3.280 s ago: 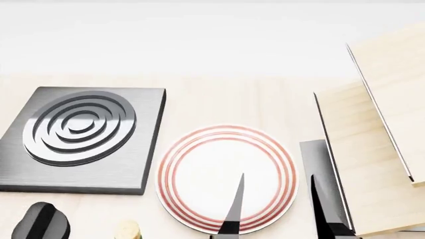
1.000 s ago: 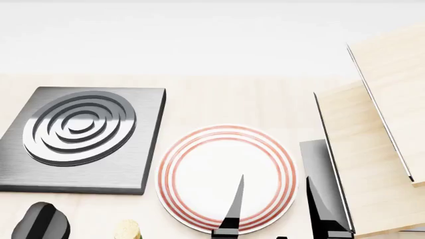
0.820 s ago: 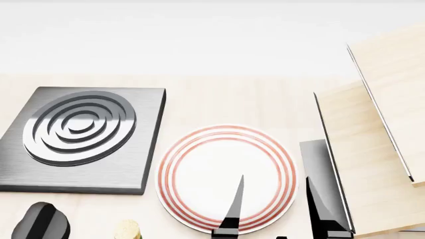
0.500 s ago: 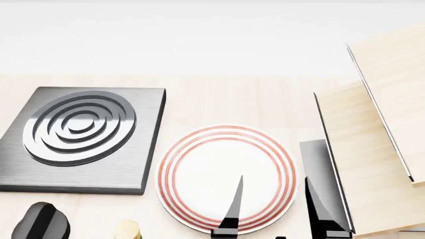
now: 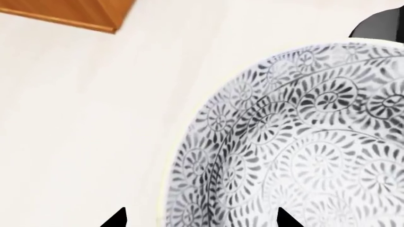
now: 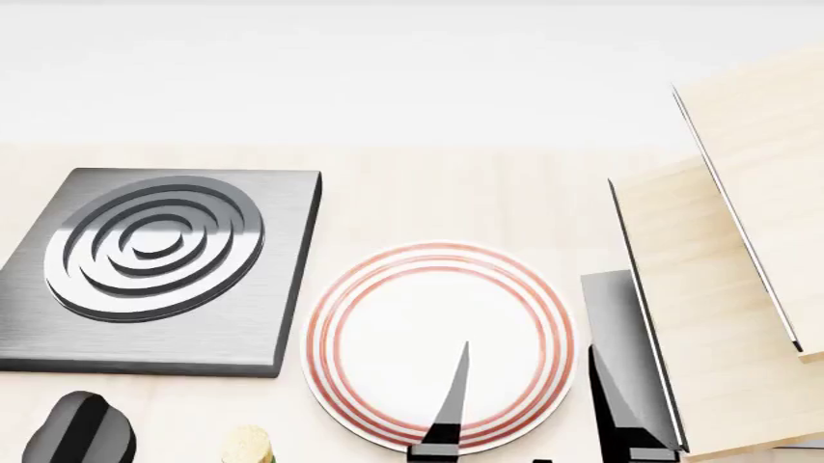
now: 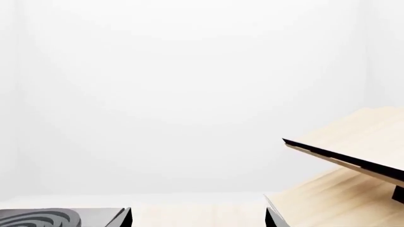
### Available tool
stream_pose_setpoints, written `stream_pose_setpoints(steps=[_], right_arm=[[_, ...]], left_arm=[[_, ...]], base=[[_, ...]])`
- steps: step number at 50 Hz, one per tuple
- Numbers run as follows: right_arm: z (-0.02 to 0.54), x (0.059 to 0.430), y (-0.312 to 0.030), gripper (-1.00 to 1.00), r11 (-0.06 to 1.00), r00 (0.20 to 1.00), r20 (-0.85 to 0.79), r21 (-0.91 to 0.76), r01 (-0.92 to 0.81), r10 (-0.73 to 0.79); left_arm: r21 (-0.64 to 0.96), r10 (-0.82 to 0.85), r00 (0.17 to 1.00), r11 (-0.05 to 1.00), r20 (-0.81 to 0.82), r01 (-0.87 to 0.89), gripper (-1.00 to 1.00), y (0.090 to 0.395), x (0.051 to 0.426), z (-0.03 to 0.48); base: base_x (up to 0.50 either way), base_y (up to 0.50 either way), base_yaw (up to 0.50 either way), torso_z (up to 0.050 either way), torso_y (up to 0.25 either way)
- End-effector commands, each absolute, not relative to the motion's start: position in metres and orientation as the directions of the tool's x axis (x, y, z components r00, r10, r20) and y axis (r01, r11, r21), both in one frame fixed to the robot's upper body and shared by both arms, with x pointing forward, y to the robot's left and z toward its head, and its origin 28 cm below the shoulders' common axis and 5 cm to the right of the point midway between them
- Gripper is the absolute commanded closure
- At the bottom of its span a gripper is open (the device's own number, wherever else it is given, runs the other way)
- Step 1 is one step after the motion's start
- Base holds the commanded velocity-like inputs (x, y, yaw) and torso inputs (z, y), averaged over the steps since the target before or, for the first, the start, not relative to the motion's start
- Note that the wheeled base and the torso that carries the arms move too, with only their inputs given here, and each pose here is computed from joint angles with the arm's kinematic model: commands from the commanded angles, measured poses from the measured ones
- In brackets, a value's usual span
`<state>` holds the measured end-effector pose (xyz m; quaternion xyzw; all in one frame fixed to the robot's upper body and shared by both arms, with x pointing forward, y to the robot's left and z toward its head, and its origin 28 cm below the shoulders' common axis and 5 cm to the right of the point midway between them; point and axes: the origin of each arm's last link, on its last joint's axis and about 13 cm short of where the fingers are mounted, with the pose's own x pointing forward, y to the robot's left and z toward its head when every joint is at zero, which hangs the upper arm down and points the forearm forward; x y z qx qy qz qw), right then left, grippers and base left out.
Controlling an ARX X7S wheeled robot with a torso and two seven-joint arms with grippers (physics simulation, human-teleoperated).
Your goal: Pick up the akita bowl and put it on the plate.
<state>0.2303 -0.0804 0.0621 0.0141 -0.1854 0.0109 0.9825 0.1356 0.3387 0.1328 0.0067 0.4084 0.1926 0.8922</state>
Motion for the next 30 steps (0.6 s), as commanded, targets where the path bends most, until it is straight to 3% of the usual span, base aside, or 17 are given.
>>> stream_pose_setpoints(steps=[1, 27, 28, 30], right_arm=[[0.061, 0.231, -0.080, -1.00, 0.999, 0.932, 0.363, 0.023, -0.027, 0.017], [0.059, 0.231, -0.080, -1.00, 0.999, 0.933, 0.358, 0.024, -0.029, 0.019], [0.059, 0.231, -0.080, -1.00, 0.999, 0.933, 0.358, 0.024, -0.029, 0.018], [0.059, 0.231, -0.080, -1.00, 0.999, 0.933, 0.359, 0.022, -0.028, 0.018]], left_arm=[[0.179, 0.347, 0.576, 0.927, -0.740, -0.329, -1.00, 0.339, 0.139, 0.128], [0.180, 0.329, 0.500, 0.929, -0.801, -0.324, -1.00, 0.346, 0.157, 0.100], [0.193, 0.340, 0.496, 0.926, -0.799, -0.325, 1.00, 0.346, 0.157, 0.098], [0.190, 0.336, 0.500, 0.928, -0.798, -0.320, 1.00, 0.346, 0.157, 0.096]], base=[[0.00, 0.00, 0.00, 0.000, 0.000], [0.00, 0.00, 0.00, 0.000, 0.000], [0.00, 0.00, 0.00, 0.000, 0.000], [0.00, 0.00, 0.00, -0.008, 0.000]])
